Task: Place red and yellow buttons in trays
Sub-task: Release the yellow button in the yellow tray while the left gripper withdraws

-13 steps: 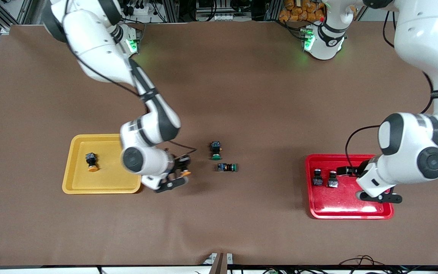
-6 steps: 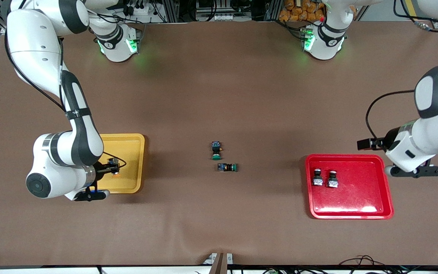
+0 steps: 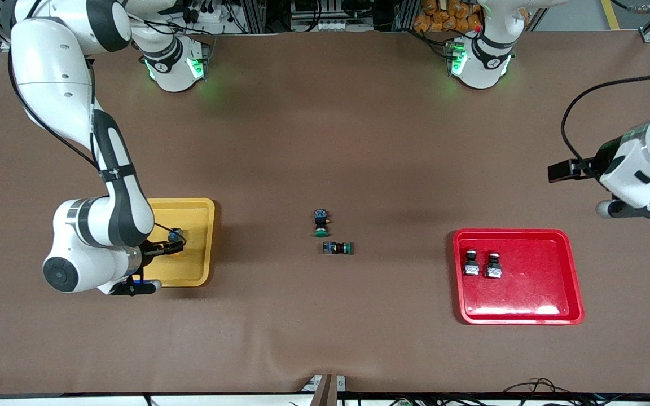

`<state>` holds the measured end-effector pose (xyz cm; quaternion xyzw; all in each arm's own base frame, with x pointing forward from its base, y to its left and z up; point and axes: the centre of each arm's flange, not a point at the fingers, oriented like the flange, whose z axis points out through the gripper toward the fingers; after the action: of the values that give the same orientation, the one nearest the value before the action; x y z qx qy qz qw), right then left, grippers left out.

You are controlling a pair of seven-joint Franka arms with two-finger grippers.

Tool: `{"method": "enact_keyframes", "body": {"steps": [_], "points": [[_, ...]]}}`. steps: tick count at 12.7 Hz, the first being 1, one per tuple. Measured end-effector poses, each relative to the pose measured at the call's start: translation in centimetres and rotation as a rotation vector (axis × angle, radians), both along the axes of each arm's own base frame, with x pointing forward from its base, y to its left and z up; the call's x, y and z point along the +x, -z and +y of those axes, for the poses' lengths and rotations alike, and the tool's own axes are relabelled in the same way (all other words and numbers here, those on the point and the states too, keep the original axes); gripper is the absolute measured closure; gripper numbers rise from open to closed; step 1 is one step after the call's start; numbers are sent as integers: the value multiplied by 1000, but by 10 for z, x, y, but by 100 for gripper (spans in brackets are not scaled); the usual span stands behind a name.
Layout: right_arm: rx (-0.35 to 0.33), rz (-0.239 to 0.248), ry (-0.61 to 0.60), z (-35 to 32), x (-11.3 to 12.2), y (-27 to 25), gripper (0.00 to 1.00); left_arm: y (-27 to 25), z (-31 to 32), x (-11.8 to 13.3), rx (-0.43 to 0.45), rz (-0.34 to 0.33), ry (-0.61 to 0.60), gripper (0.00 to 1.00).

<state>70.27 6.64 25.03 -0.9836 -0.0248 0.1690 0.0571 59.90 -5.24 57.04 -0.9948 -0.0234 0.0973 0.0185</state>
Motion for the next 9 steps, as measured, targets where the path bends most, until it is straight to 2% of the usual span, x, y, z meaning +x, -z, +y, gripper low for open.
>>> {"method": "enact_keyframes", "body": {"steps": [3, 6, 9], "points": [[6, -74, -8, -1, 21, -73, 0, -23, 0, -13, 2, -31, 0, 0], [-16, -155, -8, -12, 26, -135, 0, -43, -1, -25, 1, -65, 3, 0], [-46, -198, -32, -13, 1, -230, 0, -55, -5, -37, -18, -127, 9, 0]]}}
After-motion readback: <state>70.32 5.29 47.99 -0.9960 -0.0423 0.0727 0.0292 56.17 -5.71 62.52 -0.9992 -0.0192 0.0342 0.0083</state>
